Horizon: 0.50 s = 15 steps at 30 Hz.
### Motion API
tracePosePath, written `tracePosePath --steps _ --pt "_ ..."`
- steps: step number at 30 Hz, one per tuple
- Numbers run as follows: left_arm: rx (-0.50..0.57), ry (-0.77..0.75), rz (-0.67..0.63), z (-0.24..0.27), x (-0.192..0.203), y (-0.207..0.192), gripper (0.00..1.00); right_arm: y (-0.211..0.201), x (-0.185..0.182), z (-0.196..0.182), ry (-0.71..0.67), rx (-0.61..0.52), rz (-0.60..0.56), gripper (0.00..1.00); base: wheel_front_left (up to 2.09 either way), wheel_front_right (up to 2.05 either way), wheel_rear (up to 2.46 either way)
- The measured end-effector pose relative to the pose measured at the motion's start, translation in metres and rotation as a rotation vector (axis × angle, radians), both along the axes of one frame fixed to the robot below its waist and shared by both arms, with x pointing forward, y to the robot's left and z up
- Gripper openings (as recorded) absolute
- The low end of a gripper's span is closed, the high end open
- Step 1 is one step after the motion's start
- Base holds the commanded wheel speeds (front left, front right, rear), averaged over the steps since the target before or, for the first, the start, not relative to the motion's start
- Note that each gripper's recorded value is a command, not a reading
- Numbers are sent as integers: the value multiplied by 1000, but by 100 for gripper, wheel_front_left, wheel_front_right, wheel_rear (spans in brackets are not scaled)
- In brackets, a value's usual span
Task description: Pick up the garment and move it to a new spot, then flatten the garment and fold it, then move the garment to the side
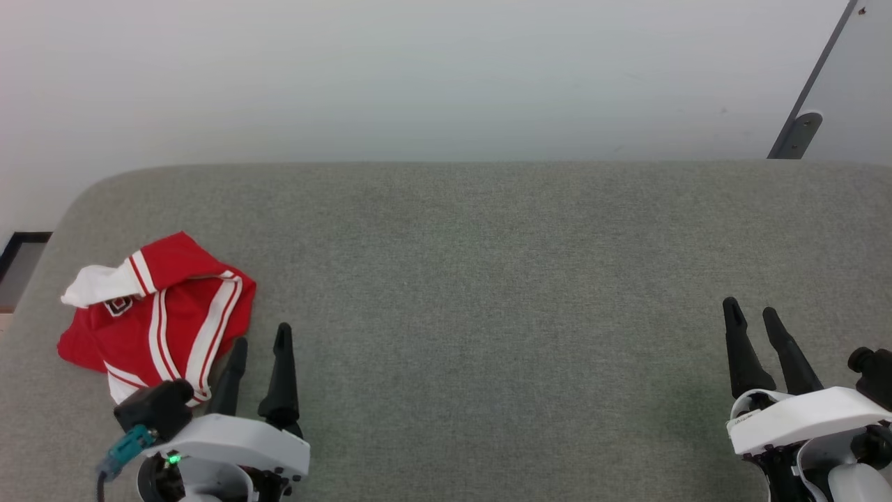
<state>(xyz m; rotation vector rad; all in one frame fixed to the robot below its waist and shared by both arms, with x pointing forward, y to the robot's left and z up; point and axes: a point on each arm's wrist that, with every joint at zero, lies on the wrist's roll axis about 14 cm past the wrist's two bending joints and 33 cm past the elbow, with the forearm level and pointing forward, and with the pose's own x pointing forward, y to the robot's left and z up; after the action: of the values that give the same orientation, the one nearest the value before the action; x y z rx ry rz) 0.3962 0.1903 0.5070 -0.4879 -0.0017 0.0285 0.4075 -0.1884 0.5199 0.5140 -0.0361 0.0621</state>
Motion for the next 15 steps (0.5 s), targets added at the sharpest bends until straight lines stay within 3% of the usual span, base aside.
tracePosePath --steps 15 --pt "202 -28 -2 6 1 -4 100 4 4 8 -52 -204 12 100 0 0 0"
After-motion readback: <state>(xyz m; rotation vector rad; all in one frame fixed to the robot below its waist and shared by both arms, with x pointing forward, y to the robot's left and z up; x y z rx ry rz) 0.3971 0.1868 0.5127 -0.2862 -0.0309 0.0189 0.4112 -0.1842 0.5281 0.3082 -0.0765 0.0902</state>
